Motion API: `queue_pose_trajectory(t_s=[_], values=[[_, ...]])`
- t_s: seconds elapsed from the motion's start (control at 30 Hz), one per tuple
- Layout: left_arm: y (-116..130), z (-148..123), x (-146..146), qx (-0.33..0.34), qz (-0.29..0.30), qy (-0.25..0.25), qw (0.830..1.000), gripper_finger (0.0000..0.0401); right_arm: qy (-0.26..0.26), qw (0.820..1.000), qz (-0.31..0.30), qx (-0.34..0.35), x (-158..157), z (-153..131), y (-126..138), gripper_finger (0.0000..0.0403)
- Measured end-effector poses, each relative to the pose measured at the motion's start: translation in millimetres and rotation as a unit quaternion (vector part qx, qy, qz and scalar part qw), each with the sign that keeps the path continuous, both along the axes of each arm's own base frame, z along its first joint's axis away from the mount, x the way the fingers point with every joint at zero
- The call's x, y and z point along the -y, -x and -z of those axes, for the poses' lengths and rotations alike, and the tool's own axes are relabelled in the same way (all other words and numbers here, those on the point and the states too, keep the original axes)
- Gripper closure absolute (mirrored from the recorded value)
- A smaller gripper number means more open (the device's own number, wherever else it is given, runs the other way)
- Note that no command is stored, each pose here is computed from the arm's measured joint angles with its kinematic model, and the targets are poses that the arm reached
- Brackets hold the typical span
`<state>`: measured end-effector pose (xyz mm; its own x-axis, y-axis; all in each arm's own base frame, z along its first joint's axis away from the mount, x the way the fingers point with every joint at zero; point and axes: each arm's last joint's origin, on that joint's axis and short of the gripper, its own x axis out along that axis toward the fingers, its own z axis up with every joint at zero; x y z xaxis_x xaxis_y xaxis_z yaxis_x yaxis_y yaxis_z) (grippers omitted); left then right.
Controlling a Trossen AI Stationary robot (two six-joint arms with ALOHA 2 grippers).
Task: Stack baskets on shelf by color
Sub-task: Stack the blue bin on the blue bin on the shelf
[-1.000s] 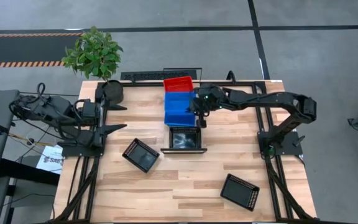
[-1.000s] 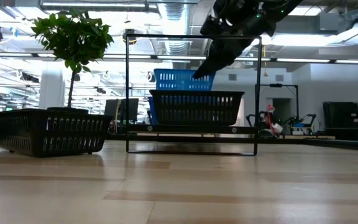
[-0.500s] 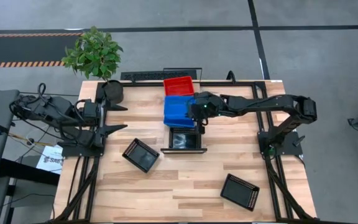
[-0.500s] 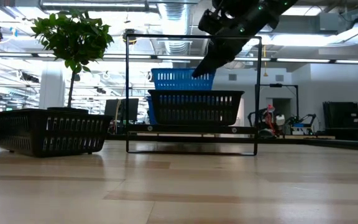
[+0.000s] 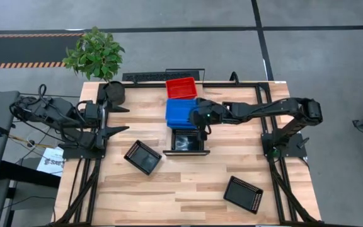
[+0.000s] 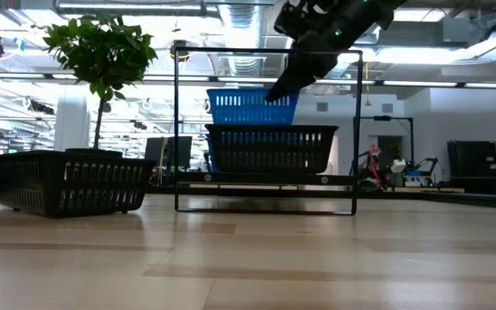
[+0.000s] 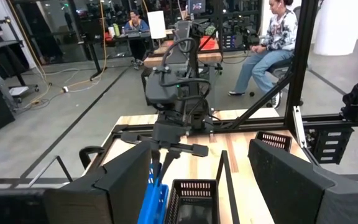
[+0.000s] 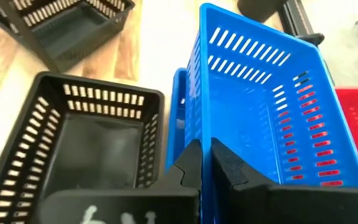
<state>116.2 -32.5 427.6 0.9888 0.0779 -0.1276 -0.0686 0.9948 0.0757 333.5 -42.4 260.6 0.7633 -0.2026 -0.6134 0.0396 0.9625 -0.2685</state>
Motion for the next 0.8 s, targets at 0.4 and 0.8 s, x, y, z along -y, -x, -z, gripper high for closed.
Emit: queue_pose_trajectory(t_s=[0.4, 0.8], values=[[-8, 5, 3, -0.022, 0.000, -0.005, 1.000, 0.0141, -0.021, 0.999, 0.024, -0.008, 6, 4, 3, 0.0375], [-7, 4, 3, -0.021, 0.005, -0.006, 1.000, 0.0141, -0.022, 0.999, 0.017, -0.026, 4, 20, -6, 0.0374]])
